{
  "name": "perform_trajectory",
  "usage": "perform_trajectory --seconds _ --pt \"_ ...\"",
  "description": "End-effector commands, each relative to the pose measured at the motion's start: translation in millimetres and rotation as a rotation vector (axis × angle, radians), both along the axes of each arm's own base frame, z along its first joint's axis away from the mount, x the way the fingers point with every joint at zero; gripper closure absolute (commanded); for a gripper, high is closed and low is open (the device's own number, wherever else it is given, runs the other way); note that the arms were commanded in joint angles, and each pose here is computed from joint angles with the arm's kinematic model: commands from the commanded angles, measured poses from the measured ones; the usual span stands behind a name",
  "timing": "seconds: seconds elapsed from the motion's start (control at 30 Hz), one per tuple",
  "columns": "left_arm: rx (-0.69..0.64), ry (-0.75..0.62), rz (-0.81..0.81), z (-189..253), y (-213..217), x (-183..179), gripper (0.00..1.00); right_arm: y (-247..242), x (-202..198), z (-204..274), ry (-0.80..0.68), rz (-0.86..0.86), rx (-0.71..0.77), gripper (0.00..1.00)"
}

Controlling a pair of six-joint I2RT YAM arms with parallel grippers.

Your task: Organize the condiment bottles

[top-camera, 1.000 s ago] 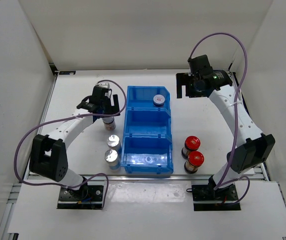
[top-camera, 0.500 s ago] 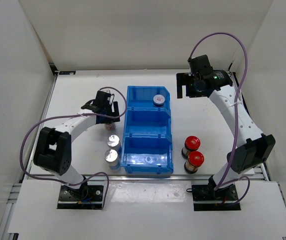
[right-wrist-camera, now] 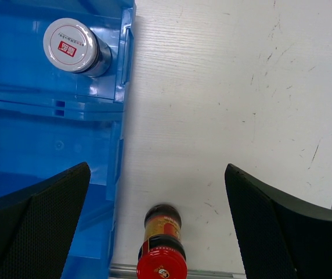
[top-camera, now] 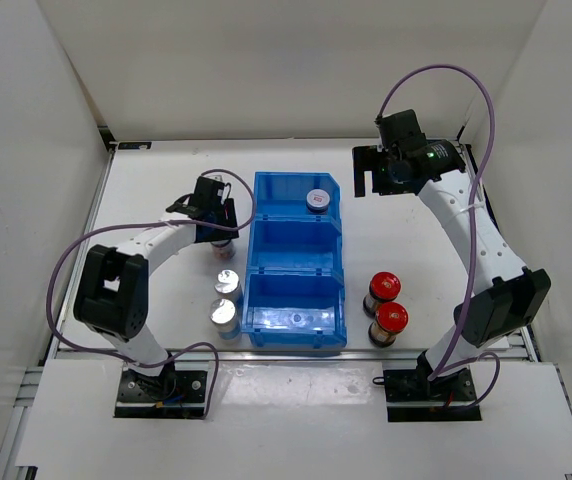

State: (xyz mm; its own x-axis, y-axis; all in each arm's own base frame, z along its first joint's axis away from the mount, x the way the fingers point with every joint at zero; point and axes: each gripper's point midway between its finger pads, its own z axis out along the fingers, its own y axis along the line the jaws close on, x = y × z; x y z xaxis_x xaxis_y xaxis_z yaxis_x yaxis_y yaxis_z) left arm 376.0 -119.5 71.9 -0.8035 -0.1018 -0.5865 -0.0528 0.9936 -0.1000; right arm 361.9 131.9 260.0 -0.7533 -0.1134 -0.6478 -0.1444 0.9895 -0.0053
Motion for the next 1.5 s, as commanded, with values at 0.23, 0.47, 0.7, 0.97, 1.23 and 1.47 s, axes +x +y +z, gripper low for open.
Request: perform_trajectory --seconds 0.23,0.47,0.7,0.97,1.23,1.47 --pt "0.039 -0.205 0.044 89 15 17 0.89 -4 2 8 -0.046 -0.005 -0.004 0.00" --pt "0.025 -0.401 0.056 189 12 50 0.89 -6 1 8 -0.049 -0.011 -0.011 0.00" --pt "-0.027 -0.477 -0.129 218 -62 85 0.89 -9 -7 2 -0.028 -0.017 -0.013 0.00" --pt "-0.098 -0.445 -0.269 195 -128 103 0.89 -18 -10 3 -0.042 -0.043 -0.041 0.00" --pt "-0.123 -0.385 -0.315 163 -158 126 0.89 -22 -8 8 -0.060 -0.045 -0.066 0.00" --pt "-0.097 -0.296 -0.325 117 -168 141 0.85 -25 -3 11 -0.084 -0.038 -0.092 0.00"
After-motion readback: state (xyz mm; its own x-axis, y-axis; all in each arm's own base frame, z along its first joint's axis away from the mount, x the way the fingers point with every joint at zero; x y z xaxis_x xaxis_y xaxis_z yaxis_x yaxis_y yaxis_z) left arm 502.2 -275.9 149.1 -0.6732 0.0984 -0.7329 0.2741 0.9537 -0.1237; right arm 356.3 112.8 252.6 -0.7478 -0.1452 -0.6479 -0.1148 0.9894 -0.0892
